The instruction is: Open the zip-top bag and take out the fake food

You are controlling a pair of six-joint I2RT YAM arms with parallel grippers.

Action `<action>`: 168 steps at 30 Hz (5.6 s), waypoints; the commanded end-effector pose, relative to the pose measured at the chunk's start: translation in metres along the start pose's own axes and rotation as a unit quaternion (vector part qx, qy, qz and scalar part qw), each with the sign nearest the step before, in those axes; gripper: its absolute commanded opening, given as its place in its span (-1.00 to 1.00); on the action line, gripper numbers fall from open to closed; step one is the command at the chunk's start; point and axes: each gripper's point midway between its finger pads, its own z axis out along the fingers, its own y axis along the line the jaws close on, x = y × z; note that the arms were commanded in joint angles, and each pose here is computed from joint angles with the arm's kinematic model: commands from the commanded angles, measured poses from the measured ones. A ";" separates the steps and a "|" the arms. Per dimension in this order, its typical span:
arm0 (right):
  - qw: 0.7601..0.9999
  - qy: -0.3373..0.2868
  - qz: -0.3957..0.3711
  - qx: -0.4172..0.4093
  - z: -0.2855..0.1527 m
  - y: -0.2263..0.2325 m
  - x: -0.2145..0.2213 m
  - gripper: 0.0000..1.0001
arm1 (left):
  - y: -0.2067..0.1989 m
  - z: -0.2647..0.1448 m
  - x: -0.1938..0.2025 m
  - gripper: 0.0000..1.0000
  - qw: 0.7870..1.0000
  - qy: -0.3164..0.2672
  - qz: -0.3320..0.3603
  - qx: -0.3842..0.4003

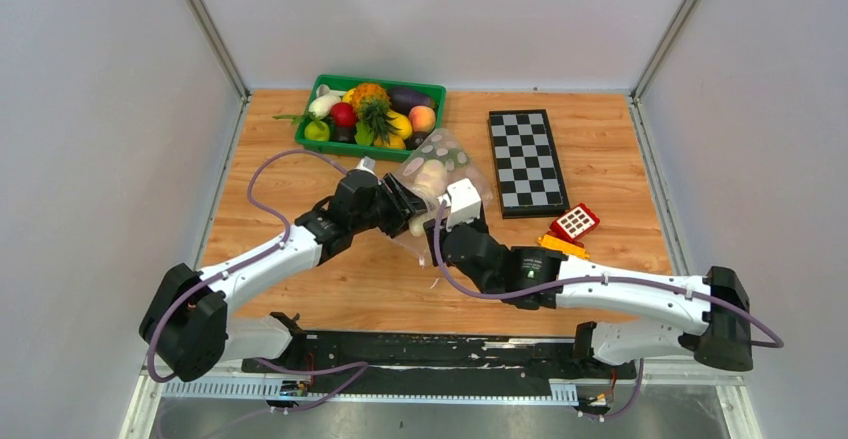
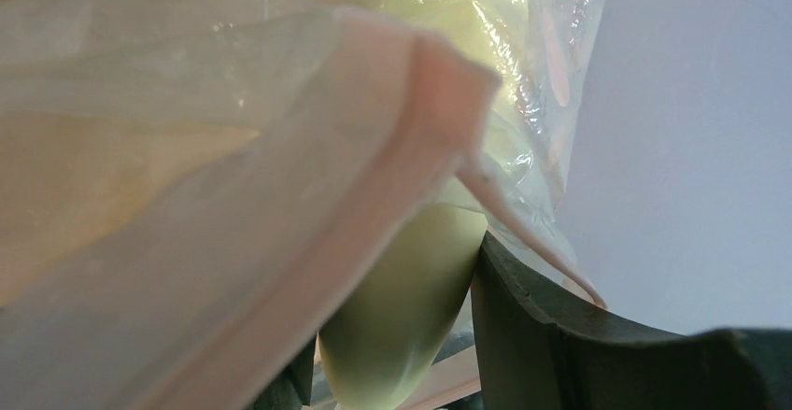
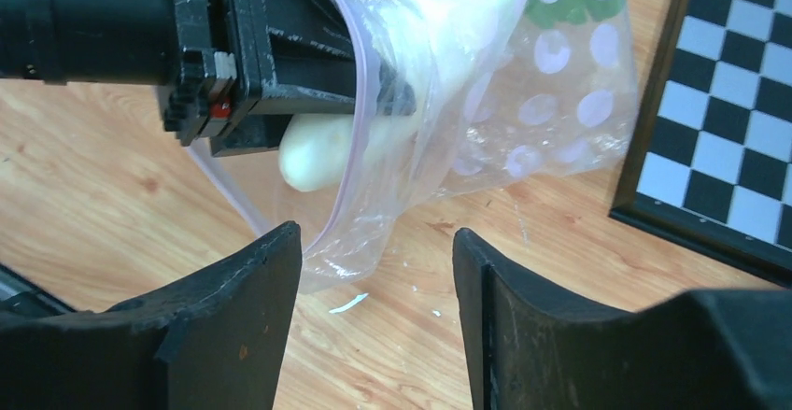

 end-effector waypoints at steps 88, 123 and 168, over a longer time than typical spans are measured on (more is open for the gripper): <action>0.986 0.054 0.088 0.135 0.040 -0.117 0.031 0.05 | 0.041 -0.146 -0.003 -1.00 0.886 0.053 0.440 -0.137; 0.953 -0.177 0.120 0.213 -0.139 -0.234 -0.050 1.00 | -0.089 0.000 -0.207 -1.00 0.849 -0.240 0.418 -0.216; 0.930 -0.239 0.131 0.246 -0.176 -0.265 -0.026 1.00 | -0.071 0.107 -0.233 1.00 0.866 -0.249 0.367 -0.229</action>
